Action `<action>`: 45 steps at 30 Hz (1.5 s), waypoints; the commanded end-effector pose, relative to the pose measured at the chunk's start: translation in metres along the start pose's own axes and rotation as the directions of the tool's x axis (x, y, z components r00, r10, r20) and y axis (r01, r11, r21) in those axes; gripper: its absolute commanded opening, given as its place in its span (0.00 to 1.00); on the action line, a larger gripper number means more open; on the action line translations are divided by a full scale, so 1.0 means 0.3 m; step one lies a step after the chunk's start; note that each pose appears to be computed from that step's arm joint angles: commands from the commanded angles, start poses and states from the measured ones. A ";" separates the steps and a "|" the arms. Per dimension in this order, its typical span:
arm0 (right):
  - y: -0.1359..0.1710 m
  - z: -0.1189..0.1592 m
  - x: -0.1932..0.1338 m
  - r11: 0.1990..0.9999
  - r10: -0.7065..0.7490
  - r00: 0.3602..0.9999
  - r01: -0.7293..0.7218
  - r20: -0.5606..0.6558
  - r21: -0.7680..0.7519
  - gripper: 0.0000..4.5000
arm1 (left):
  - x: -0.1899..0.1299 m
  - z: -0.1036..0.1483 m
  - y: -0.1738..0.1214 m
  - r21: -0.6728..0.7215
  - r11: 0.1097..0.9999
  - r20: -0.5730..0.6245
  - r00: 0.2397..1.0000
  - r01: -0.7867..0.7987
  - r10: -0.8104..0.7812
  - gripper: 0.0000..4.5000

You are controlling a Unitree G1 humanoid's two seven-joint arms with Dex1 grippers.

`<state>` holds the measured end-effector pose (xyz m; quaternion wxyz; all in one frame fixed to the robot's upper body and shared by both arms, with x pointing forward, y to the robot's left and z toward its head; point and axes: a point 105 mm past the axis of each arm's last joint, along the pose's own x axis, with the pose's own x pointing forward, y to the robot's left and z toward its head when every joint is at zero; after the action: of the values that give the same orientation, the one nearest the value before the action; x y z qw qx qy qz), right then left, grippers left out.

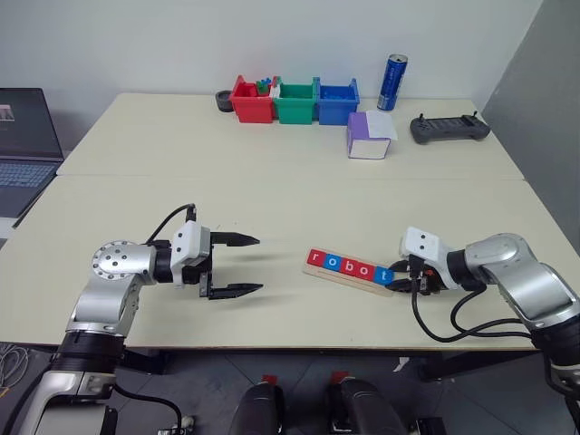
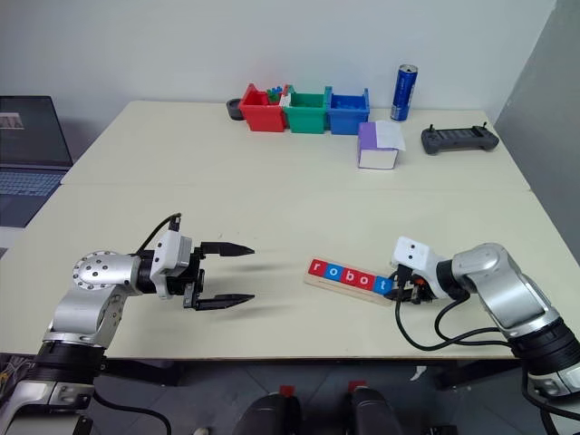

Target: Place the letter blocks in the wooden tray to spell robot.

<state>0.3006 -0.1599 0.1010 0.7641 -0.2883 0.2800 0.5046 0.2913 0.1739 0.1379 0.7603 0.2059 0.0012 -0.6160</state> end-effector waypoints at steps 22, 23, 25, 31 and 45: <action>-0.027 0.055 -0.015 0.999 -0.028 0.999 0.028 0.016 -0.045 0.32 | -0.017 0.015 0.008 0.037 0.999 -0.007 1.000 -0.013 0.013 1.00; -0.025 0.052 -0.018 0.999 -0.026 1.000 0.026 0.013 -0.045 0.32 | -0.017 0.015 0.007 0.037 0.999 -0.008 1.000 -0.013 0.014 1.00; -0.020 0.047 -0.026 0.999 -0.018 1.000 0.019 0.008 -0.043 0.32 | -0.019 0.016 0.006 0.037 0.999 -0.008 1.000 -0.014 0.015 1.00; -0.005 0.035 -0.034 0.999 -0.001 1.000 0.001 -0.003 -0.035 0.32 | -0.016 0.013 0.002 0.033 0.999 -0.006 1.000 -0.013 0.013 1.00; 0.001 0.047 -0.018 1.000 0.009 1.000 -0.009 0.000 -0.029 0.32 | -0.015 0.014 0.002 0.032 0.999 -0.004 1.000 -0.011 0.011 1.00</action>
<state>0.3012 -0.1607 0.1045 0.7611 -0.2897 0.2937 0.5005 0.2902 0.1751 0.1351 0.7608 0.2073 0.0056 -0.6150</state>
